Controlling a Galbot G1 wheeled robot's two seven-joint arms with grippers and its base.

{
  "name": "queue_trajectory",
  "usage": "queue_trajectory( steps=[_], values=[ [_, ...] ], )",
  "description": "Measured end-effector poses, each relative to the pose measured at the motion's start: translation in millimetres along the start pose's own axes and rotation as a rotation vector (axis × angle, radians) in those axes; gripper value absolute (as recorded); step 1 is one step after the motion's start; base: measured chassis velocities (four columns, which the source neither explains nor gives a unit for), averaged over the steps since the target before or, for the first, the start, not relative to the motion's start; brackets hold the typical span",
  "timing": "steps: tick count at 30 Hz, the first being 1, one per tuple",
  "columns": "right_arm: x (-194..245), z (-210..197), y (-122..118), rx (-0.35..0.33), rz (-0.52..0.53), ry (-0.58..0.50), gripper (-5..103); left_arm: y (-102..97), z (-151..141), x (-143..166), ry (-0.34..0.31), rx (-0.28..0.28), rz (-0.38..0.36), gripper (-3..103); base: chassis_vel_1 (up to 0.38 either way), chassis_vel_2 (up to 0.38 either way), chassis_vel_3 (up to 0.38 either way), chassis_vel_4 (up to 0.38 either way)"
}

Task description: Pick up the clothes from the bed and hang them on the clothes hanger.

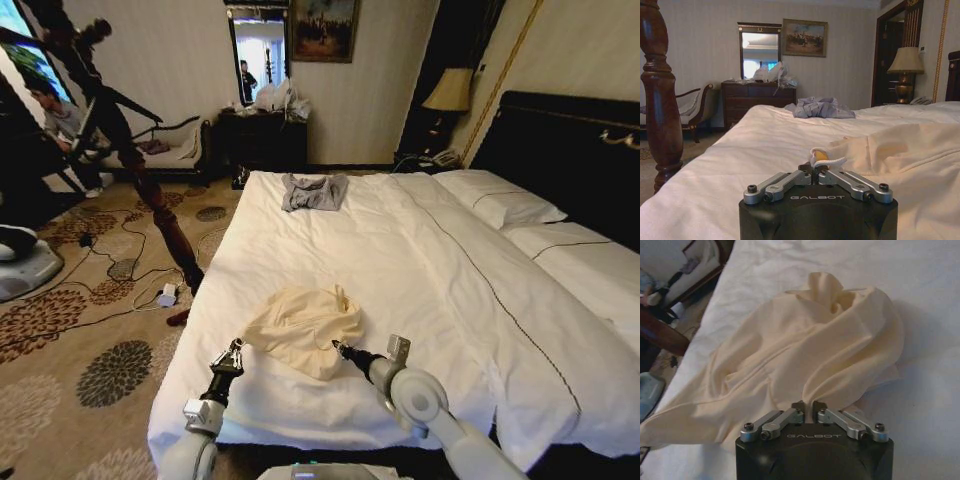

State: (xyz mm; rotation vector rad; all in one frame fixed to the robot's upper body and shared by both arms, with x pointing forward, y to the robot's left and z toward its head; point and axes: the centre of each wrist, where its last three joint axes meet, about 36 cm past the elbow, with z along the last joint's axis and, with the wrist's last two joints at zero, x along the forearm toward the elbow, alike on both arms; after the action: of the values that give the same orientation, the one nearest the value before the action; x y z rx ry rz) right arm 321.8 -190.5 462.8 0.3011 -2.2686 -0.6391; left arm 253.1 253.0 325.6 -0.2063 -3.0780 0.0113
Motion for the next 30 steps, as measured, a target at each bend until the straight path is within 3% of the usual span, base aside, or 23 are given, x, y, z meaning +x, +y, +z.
queue_trajectory(
  steps=[2,6,8,9,12,14,15,18,21,23,24,25,27,29,30],
  values=[
    [1,1,0,0.01,-0.027,-0.011,3,-0.4,0,0,-0.001,0.001,0.0,1,0.0,0.0,0.0,0.0],
    [4,0,1,0.019,-0.095,-0.048,1,-0.9,-1,0,-0.003,0.001,-0.001,1,0.0,0.0,0.0,0.0],
    [8,-9,5,0.004,-0.219,-0.125,0,-1.6,-1,0,-0.003,0.001,-0.001,1,0.0,0.0,0.0,0.0],
    [8,-9,5,0.004,-0.219,-0.125,0,-1.6,-1,0,-0.003,0.001,-0.001,1,0.0,0.0,0.0,0.0],
    [15,-37,20,-0.066,-0.459,-0.222,0,-5.0,0,0,-0.006,0.003,0.001,1,0.0,0.0,0.0,0.0],
    [16,-43,23,-0.075,-0.495,-0.236,0,-5.8,0,-1,-0.007,0.004,0.002,1,0.0,0.0,0.0,0.0],
    [15,-61,35,-0.095,-0.593,-0.264,0,-8.0,1,-3,-0.009,0.005,0.004,1,0.0,0.0,0.0,0.0],
    [-7,-97,59,-0.119,-0.704,-0.26,0,-14.0,4,-6,-0.009,0.006,0.014,1,0.0,0.0,0.0,0.0],
    [-33,-128,80,-0.111,-0.727,-0.275,0,-17.0,7,-7,-0.007,0.007,0.019,1,0.0,0.0,0.0,0.0],
    [-88,-162,126,-0.11,-0.707,-0.27,0,-21.7,9,-7,-0.007,0.013,0.025,1,0.0,0.0,0.0,0.0],
    [-88,-162,126,-0.11,-0.707,-0.27,0,-21.7,9,-7,-0.007,0.013,0.025,1,0.0,0.0,0.0,0.0],
    [-106,-173,146,-0.1,-0.689,-0.277,0,-23.5,9,-7,-0.008,0.017,0.027,1,0.0,0.0,0.0,0.0],
    [-138,-198,180,-0.06,-0.584,-0.313,0,-26.5,7,-8,-0.013,0.023,0.035,1,0.0,0.0,0.0,0.0],
    [-158,-211,195,-0.022,-0.453,-0.343,-2,-27.7,4,-8,-0.022,0.026,0.041,1,0.0,0.0,0.0,0.0],
    [-158,-211,195,-0.022,-0.453,-0.343,-2,-27.7,4,-8,-0.022,0.026,0.041,1,0.0,0.0,0.0,0.0]
  ],
)
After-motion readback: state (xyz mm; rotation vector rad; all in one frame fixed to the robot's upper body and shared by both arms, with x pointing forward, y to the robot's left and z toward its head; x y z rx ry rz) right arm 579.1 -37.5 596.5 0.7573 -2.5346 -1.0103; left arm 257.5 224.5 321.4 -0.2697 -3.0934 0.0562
